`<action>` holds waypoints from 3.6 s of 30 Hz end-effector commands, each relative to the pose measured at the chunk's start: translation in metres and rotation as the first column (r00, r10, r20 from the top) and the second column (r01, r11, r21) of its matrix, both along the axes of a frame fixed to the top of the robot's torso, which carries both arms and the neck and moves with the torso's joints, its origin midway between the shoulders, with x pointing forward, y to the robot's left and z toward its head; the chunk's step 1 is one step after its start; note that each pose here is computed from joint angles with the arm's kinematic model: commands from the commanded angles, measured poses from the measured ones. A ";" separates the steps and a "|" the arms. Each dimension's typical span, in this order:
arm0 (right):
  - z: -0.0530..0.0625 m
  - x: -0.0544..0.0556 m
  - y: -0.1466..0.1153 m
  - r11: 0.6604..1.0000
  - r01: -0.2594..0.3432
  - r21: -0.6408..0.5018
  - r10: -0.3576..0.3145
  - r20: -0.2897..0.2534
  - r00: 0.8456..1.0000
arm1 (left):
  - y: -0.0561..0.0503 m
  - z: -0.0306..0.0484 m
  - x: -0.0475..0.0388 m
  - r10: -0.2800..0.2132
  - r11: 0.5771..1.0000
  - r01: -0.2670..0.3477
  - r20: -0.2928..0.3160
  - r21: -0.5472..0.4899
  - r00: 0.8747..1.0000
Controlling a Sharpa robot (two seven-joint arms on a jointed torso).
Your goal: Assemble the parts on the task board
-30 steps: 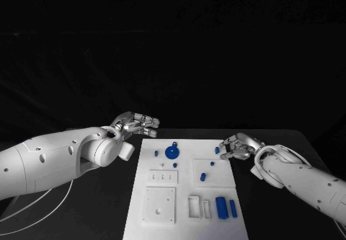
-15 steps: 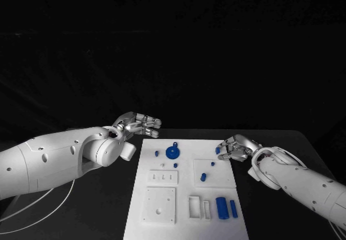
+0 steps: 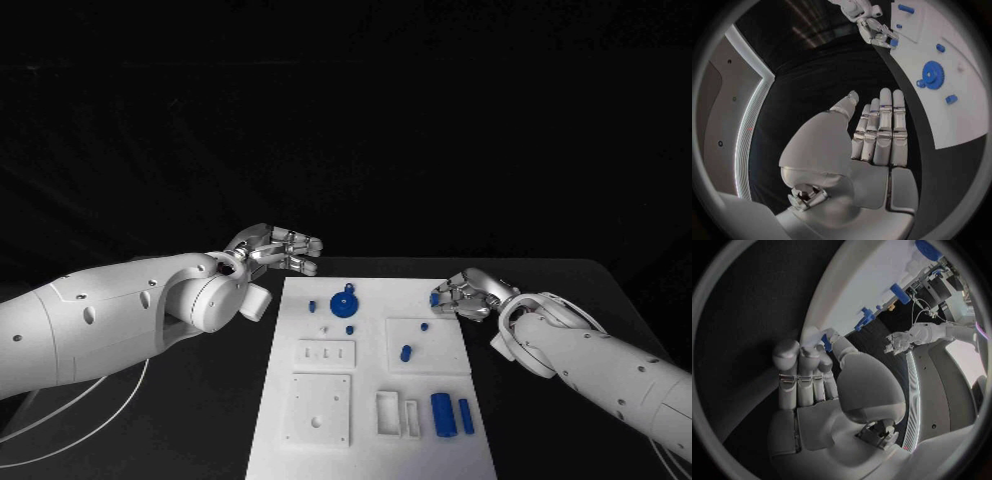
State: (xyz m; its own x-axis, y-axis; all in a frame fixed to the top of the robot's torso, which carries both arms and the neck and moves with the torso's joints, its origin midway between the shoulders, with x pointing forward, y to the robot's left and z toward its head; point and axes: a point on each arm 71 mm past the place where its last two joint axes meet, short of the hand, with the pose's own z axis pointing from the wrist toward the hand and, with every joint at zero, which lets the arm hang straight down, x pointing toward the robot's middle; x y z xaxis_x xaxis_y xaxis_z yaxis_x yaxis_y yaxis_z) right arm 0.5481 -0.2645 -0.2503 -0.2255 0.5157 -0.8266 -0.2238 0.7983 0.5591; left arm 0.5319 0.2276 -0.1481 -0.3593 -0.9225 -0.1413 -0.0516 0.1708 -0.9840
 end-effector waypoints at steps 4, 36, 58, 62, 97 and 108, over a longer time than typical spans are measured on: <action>-0.004 0.000 0.002 1.000 -0.011 0.001 0.011 -0.025 1.000 | -0.002 0.0003 -0.0006 -0.014 1.000 0.014 -0.002 -0.001 1.000; -0.007 0.002 0.006 1.000 0.007 0.005 -0.007 -0.022 1.000 | -0.004 -0.0003 -0.0014 -0.021 1.000 0.021 -0.011 0.000 1.000; -0.007 0.003 0.008 1.000 0.014 0.013 -0.014 -0.006 1.000 | -0.004 -0.0006 -0.0015 -0.026 1.000 0.026 -0.013 0.003 1.000; -0.004 0.003 0.010 0.999 0.025 0.028 -0.026 0.017 1.000 | -0.004 -0.0006 -0.0016 -0.034 0.999 0.034 -0.013 0.007 0.999; 0.062 -0.022 0.103 1.000 -0.023 0.014 0.023 0.006 1.000 | -0.046 -0.0012 0.0071 -0.118 0.943 0.172 -0.195 0.285 0.974; 0.067 -0.039 0.139 0.999 -0.031 -0.020 0.031 0.004 0.999 | -0.071 -0.0051 0.0070 -0.102 0.909 0.180 -0.218 0.375 0.971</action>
